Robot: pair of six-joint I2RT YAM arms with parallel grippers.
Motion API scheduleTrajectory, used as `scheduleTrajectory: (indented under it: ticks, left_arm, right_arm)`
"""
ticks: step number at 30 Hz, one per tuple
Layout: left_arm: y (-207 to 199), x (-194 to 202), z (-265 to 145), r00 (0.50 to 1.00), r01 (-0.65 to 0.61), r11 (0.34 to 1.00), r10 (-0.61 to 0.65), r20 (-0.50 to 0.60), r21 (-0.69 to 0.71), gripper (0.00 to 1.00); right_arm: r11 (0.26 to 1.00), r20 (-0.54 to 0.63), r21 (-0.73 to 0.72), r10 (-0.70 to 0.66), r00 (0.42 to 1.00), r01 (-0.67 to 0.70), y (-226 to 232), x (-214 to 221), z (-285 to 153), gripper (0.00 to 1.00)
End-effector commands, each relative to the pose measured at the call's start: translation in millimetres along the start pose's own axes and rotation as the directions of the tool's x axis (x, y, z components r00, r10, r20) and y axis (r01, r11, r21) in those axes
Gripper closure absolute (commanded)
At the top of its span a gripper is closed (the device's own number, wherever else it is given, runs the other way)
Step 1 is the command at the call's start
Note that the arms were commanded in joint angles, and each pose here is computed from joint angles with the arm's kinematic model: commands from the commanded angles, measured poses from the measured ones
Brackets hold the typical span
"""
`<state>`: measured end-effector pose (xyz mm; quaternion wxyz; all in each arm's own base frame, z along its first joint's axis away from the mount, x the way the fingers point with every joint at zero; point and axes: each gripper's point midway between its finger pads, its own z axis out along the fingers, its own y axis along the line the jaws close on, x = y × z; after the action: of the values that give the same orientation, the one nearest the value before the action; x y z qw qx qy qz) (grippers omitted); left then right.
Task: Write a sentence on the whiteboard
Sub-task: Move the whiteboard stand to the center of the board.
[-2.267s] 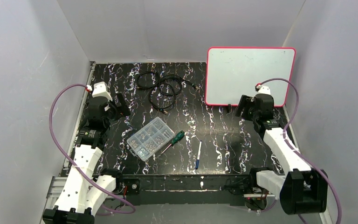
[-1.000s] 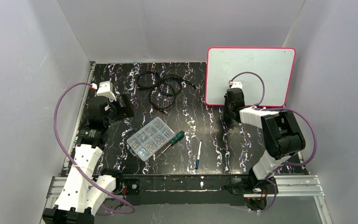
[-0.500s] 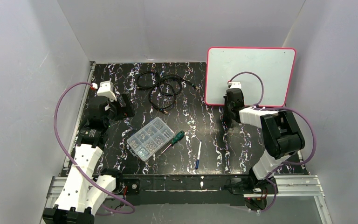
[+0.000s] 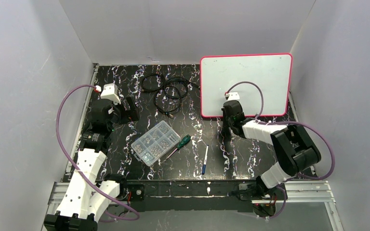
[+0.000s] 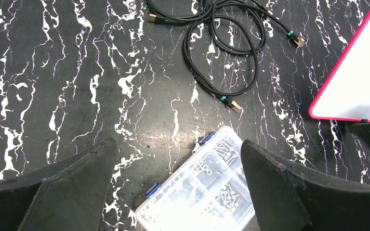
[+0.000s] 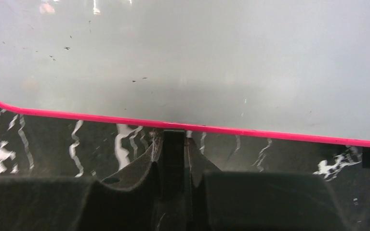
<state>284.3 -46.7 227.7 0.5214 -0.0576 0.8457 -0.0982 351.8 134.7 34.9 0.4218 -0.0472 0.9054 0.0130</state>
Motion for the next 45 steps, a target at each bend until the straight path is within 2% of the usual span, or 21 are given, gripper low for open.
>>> scheduleTrajectory:
  ticks: [1,20,28,29,32,35,43,45]
  left_arm:
    - [-1,4,1,1.000,-0.014,1.000,0.014,-0.009,0.010,0.01]
    - [1,6,2,1.000,-0.012,1.000,0.012,-0.019,0.003,0.01]
    - [1,7,3,1.000,-0.011,1.000,0.011,-0.022,0.002,0.01]
    - [1,6,3,1.000,-0.012,1.000,0.012,-0.022,0.001,0.01]
    - [2,7,3,1.000,-0.012,1.000,0.012,-0.023,-0.004,0.01]
    - [2,7,2,1.000,-0.012,1.000,0.012,-0.023,-0.003,0.01]
    - [2,7,3,1.000,-0.010,1.000,0.010,-0.024,-0.006,0.01]
    - [3,6,2,1.000,-0.010,1.000,0.010,-0.023,-0.010,0.01]
  right_arm:
    - [0.996,0.045,-0.080,0.027,0.999,-0.024,30,-6,-20,0.99]
    - [0.977,-0.048,-0.200,0.060,0.997,-0.068,95,56,-63,0.99]
    - [0.982,-0.061,-0.186,0.023,0.998,-0.034,106,59,-69,0.99]
    - [0.982,-0.062,-0.186,0.022,0.998,-0.033,107,59,-69,0.95]
    - [0.983,-0.054,-0.180,0.034,0.998,-0.043,105,56,-74,0.71]
    - [0.981,-0.054,-0.183,0.048,0.997,-0.057,103,54,-80,0.53]
    - [0.979,-0.081,-0.190,0.060,0.995,-0.075,95,55,-105,0.39]
    - [0.976,-0.080,-0.201,0.073,0.994,-0.088,94,51,-115,0.38]
